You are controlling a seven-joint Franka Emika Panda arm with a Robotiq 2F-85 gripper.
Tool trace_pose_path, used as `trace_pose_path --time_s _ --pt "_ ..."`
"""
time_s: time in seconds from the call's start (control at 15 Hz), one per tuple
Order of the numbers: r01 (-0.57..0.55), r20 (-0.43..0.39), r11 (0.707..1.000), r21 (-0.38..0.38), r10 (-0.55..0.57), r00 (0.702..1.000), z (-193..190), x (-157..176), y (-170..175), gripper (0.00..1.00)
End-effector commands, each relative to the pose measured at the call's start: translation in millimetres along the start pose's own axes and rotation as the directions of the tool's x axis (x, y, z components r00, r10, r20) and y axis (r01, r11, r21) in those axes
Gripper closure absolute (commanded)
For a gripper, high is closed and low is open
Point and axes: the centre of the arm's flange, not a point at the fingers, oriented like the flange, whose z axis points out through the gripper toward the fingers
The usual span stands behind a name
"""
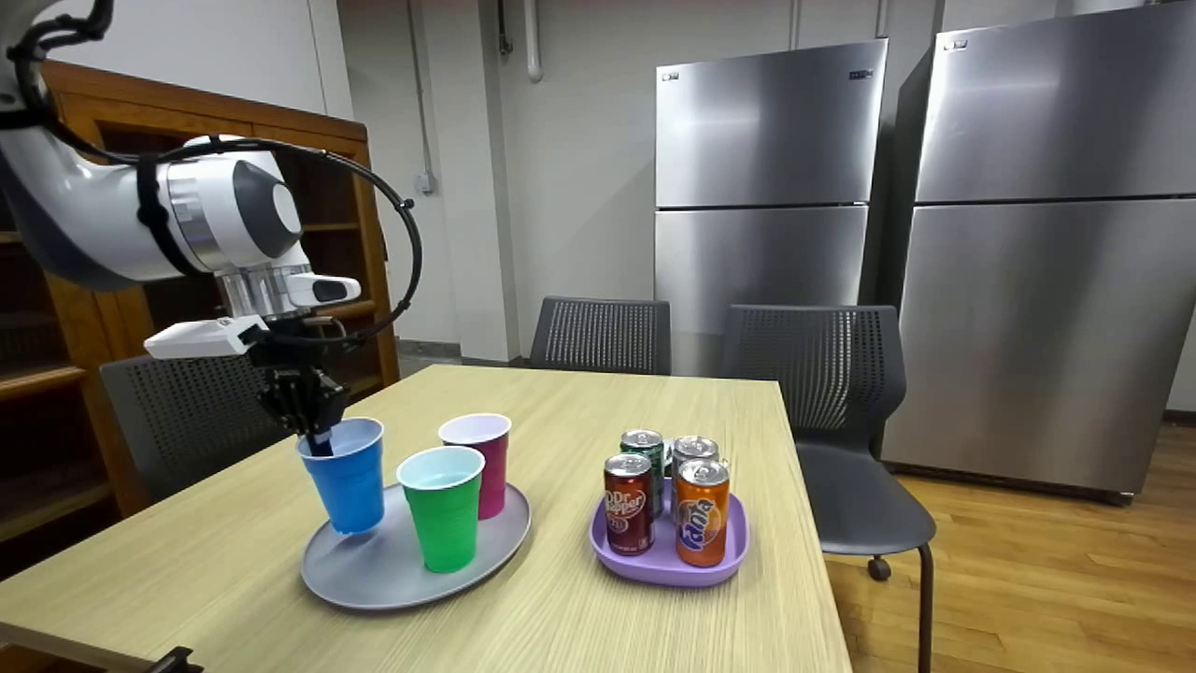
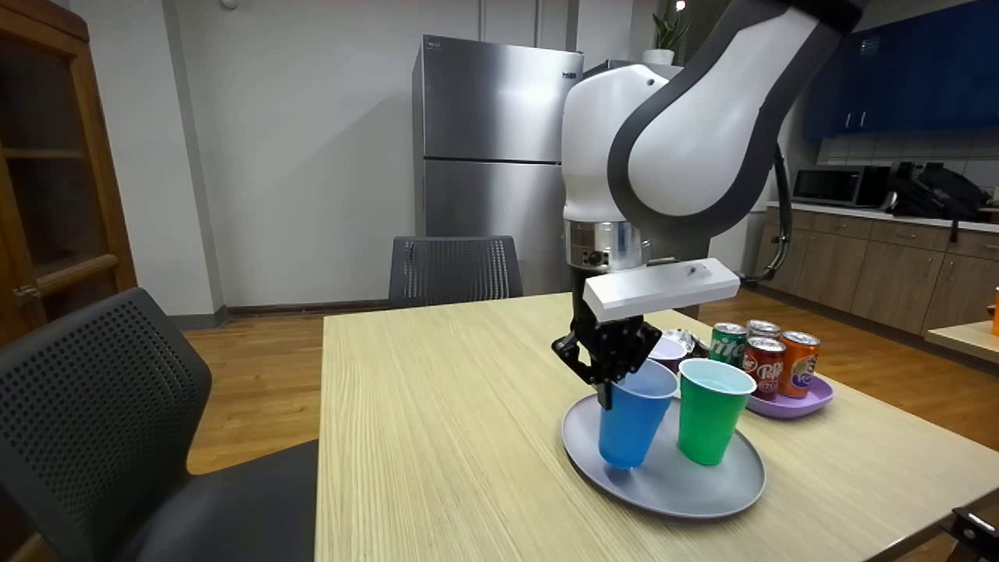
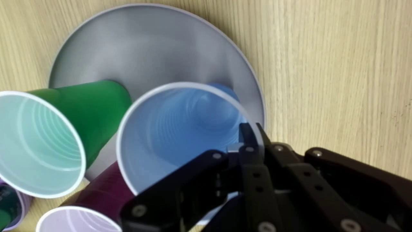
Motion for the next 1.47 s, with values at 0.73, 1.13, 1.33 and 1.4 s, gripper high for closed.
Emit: trace_pose_path --time_s 0.73,1.13,1.33,1.4 --pt "-0.05 -0.01 0.999 -0.007 0.05 0.999 -5.4 9.1 -4.8 1.0" --pt "-0.063 0.007 0.998 -0.013 0.064 0.998 -1.0 10.9 -1.3 1.0" --pt "-0.063 0.01 0.998 -0.014 0.063 0.998 -1.5 10.0 -2.2 1.0" --pt "-0.064 0.011 0.998 -0.015 0.064 0.998 -1.4 9.9 -2.3 1.0"
